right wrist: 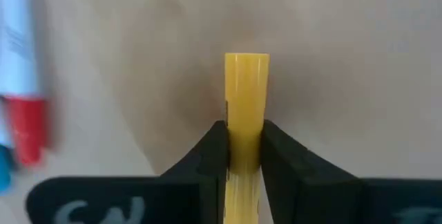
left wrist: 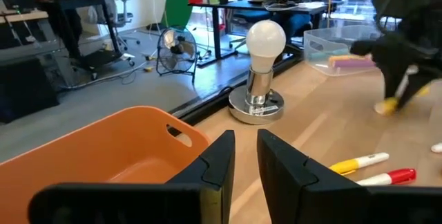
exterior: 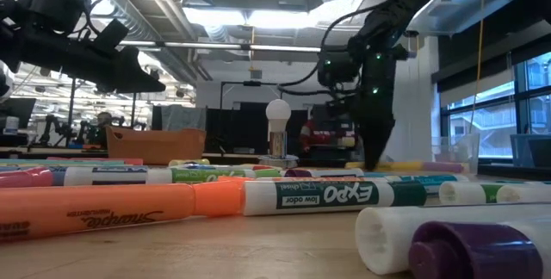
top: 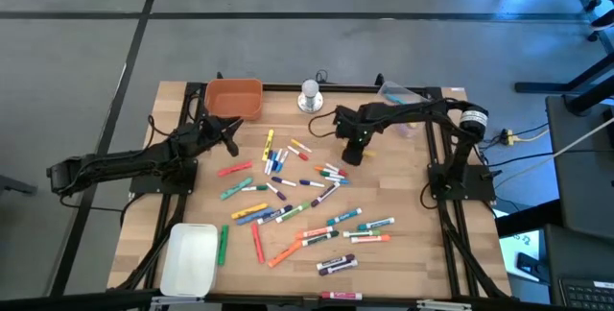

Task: Pick & Place Markers
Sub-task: Put the large yellow highlighter pen into the transparent bin

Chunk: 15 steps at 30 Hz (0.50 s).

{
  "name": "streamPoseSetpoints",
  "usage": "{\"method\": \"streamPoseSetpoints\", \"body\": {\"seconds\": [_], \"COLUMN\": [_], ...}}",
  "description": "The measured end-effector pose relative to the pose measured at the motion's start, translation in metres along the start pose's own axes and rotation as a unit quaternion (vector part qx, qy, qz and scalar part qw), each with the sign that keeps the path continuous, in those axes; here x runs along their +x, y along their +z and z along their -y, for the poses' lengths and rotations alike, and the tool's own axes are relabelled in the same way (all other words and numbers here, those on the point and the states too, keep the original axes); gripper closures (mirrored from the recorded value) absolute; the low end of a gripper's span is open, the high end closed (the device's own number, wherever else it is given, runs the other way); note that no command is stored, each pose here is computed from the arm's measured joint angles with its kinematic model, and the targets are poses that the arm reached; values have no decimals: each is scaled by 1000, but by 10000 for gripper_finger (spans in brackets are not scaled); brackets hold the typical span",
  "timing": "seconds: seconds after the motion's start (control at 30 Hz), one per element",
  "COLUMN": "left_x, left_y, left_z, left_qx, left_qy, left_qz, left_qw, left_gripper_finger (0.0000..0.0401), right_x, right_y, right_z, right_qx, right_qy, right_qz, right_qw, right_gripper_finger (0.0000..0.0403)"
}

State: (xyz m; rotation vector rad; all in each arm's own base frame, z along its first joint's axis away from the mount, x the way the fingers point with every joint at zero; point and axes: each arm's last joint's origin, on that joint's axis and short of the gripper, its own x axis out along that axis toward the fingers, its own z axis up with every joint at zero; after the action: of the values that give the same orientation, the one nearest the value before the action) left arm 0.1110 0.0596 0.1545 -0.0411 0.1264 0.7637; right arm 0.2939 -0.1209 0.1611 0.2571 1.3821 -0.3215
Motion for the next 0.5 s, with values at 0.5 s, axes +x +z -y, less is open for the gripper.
{"method": "streamPoseSetpoints", "body": {"seconds": [0.5], "left_x": [0], "left_y": [0], "left_z": [-3], "left_qx": [4], "left_qy": [52], "left_qz": [0], "left_qw": [999], "left_gripper_finger": [342], "right_x": [-88], "right_y": [-35], "right_z": [56], "right_qx": [88], "right_qy": [-278], "right_qz": [20], "right_qw": [956], "right_gripper_finger": [338]}}
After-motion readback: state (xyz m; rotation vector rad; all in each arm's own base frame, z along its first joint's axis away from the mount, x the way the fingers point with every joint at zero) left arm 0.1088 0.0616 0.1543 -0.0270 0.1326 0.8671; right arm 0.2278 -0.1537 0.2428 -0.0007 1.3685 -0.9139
